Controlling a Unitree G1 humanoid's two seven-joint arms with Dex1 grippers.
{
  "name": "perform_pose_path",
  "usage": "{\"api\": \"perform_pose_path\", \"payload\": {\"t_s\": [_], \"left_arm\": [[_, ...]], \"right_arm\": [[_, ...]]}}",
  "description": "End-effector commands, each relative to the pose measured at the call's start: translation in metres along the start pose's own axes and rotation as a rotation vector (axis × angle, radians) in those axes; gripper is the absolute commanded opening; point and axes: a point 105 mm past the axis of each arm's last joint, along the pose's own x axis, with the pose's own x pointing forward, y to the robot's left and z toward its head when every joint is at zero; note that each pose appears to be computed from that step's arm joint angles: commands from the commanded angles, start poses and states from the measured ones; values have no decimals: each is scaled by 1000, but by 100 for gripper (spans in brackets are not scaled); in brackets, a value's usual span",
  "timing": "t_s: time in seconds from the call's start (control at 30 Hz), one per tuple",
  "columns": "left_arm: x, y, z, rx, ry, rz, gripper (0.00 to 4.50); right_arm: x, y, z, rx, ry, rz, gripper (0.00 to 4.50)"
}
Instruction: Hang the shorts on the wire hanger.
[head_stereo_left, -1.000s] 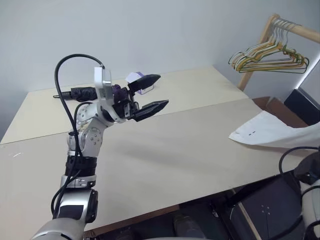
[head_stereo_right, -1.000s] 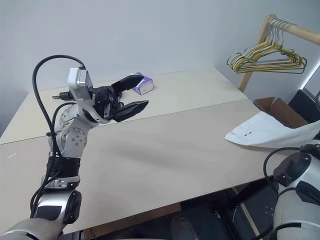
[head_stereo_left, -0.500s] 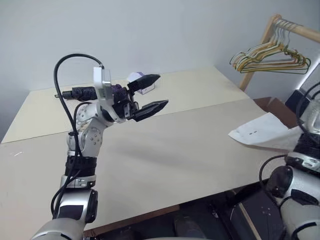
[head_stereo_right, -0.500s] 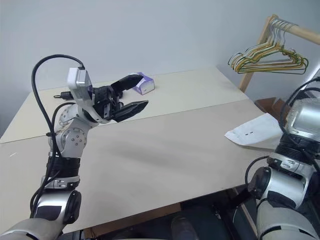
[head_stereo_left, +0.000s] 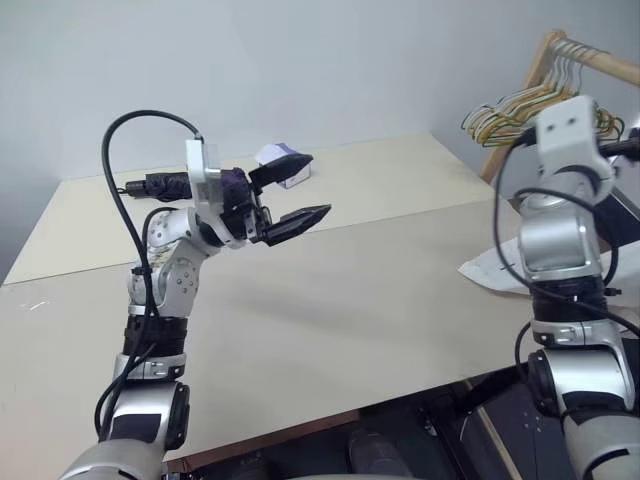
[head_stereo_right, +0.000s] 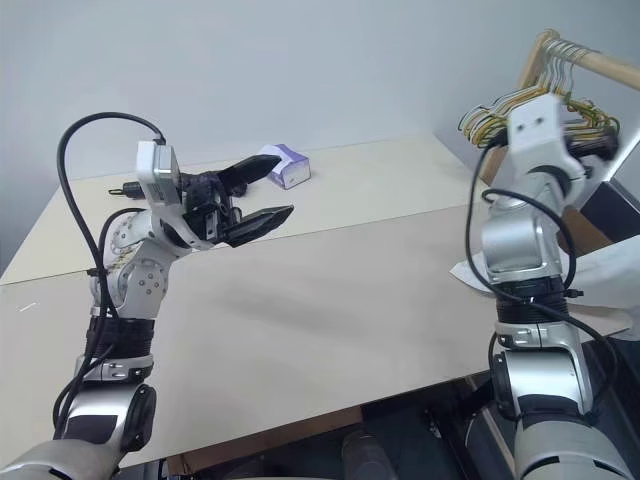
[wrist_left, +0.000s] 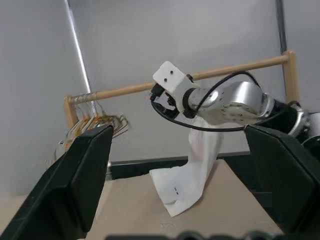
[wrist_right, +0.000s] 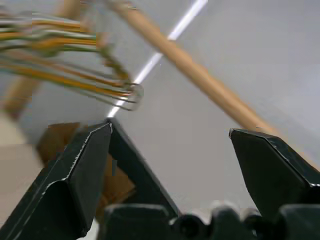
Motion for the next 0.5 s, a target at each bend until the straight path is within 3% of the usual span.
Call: {"api": "perform_pose_path", "payload": {"t_s": [0.03, 0.1, 0.2, 0.3, 0.5], "left_arm": [[-13, 7, 6, 15, 2, 73, 450], [-20, 9, 1, 34, 48, 117, 450], [-33, 11, -8, 48, 119, 184, 450], [-49, 9, -18, 52, 185, 237, 450], [-73, 3, -41, 46, 306, 341, 450]], "right_arm": [[-12, 18, 24, -36, -148, 130, 439], [-20, 31, 30, -14, -188, 219, 439], [-45, 58, 38, 63, -275, 489, 439], [-79, 79, 39, 11, -382, 718, 439], [-119, 98, 29, -44, -487, 981, 439]]}}
